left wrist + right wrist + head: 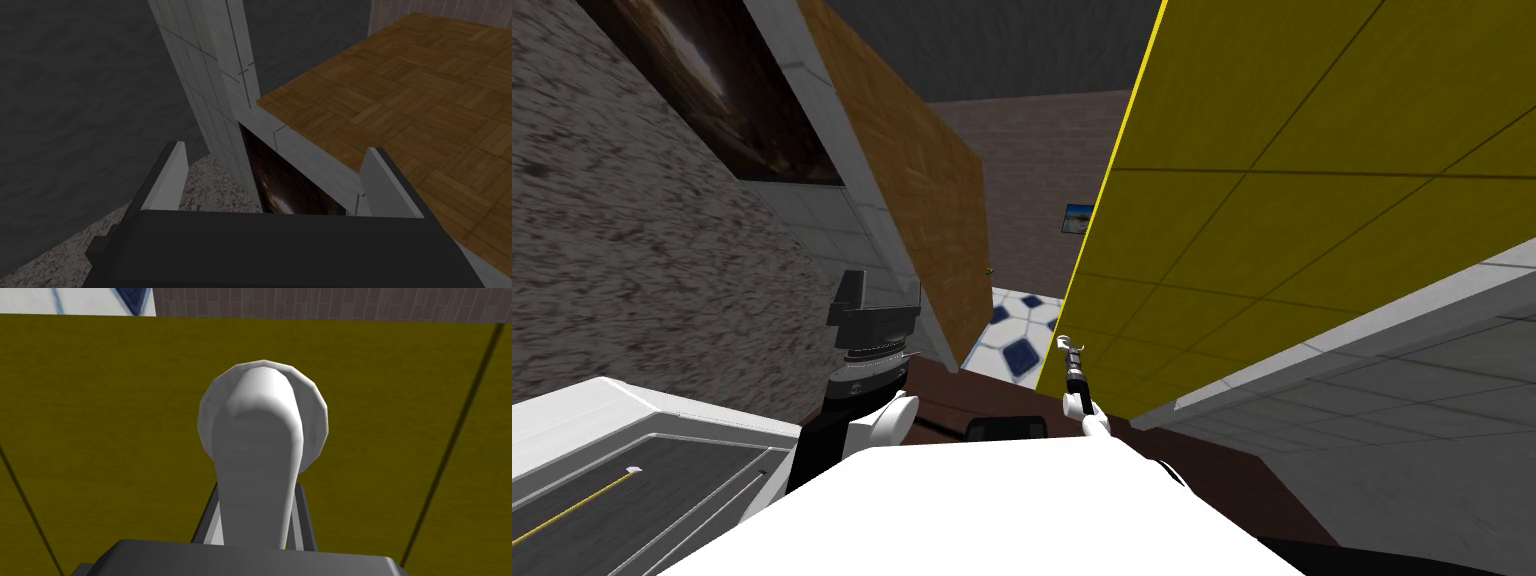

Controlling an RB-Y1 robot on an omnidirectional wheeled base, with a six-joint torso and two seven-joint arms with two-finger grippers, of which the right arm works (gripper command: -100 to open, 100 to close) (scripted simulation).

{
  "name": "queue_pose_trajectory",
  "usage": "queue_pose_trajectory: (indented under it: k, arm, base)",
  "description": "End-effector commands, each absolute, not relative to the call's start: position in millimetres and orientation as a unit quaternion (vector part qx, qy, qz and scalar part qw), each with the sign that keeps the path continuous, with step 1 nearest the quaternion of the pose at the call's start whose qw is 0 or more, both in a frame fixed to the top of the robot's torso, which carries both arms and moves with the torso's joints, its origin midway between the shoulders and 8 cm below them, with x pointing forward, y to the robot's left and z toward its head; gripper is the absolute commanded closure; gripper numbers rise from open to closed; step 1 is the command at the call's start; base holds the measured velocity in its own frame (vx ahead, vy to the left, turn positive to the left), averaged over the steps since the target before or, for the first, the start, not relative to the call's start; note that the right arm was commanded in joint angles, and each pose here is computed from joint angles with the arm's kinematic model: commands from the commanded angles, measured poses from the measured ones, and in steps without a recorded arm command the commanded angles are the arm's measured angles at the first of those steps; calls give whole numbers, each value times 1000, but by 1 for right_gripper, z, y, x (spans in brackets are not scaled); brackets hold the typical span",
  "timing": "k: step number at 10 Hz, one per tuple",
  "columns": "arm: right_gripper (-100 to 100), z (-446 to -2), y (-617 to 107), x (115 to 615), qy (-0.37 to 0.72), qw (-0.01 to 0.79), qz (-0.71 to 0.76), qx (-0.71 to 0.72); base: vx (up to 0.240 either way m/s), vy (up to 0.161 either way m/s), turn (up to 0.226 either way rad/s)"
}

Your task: Push the door open

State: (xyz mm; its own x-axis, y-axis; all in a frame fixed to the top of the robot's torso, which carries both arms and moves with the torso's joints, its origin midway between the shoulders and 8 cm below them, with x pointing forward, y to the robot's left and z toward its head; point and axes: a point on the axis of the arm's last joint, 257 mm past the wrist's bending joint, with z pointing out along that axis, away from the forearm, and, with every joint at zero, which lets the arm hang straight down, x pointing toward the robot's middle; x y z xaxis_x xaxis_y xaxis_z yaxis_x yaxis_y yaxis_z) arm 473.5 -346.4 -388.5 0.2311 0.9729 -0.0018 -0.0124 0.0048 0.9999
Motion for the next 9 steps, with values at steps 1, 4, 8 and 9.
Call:
queue_pose_trajectory:
  k: [1,4,8,9]
  arm:
    - [100,-391,-345,472,436,556,440,553]
    - [100,-391,-345,472,436,556,440,553]
    - [100,-389,-365,469,424,567,428,562]
    - [100,-389,-370,467,420,570,425,564]
  base:
    - [-14,1,10]
    - [0,0,0]
    - [129,11,-30]
    - [183,4,-33]
